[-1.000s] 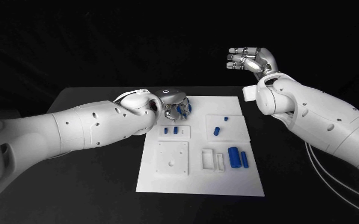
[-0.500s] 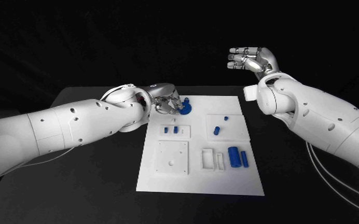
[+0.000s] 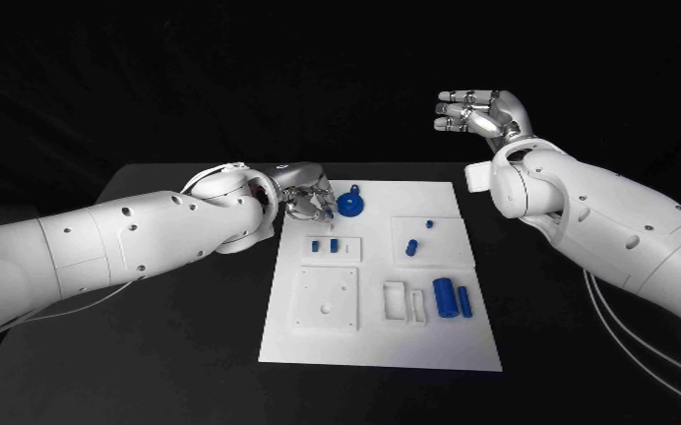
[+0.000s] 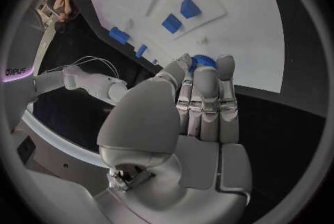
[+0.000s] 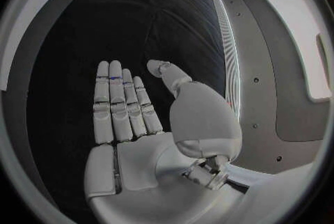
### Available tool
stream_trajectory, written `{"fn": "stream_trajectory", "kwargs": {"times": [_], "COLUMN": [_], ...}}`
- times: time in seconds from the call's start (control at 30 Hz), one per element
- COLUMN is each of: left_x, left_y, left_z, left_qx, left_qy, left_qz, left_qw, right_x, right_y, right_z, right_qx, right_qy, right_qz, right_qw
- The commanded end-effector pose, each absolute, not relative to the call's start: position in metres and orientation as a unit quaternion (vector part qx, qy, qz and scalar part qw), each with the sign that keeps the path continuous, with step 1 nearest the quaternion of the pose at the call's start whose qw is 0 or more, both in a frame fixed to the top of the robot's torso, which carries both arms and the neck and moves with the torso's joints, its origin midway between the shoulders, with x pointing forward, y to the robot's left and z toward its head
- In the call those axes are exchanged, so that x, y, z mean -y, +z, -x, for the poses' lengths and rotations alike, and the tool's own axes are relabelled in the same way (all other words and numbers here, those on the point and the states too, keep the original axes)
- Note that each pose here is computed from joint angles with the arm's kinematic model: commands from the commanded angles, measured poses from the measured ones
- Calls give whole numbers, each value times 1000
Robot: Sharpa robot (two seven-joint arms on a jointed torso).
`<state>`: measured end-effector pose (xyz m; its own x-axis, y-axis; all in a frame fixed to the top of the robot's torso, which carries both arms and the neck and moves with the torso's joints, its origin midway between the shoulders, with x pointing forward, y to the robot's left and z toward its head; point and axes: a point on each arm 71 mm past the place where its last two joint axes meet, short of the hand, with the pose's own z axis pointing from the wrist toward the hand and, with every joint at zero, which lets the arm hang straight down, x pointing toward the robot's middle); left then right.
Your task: Assemble the parts on the task board
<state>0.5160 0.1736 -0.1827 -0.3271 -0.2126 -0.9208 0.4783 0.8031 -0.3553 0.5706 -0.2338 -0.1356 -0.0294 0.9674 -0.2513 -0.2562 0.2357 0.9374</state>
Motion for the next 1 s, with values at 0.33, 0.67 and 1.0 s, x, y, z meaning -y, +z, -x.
{"fn": "stream_trajectory", "kwargs": {"times": [0.33,0.67,1.0], "left_x": [-173,-171,-170], "left_y": [-188,-196,-200], "left_z": [-515,-514,-513], "left_qx": [-754,-759,-764], "left_qy": [-297,-295,-295], "left_qz": [-110,-113,-115], "left_qw": [575,569,562], "right_x": [232,232,233], "right_y": [-136,-136,-136], "right_z": [-570,-570,-570], "right_qx": [-509,-509,-510], "right_qy": [513,514,513], "right_qz": [-344,-344,-344], "right_qw": [599,599,599]}}
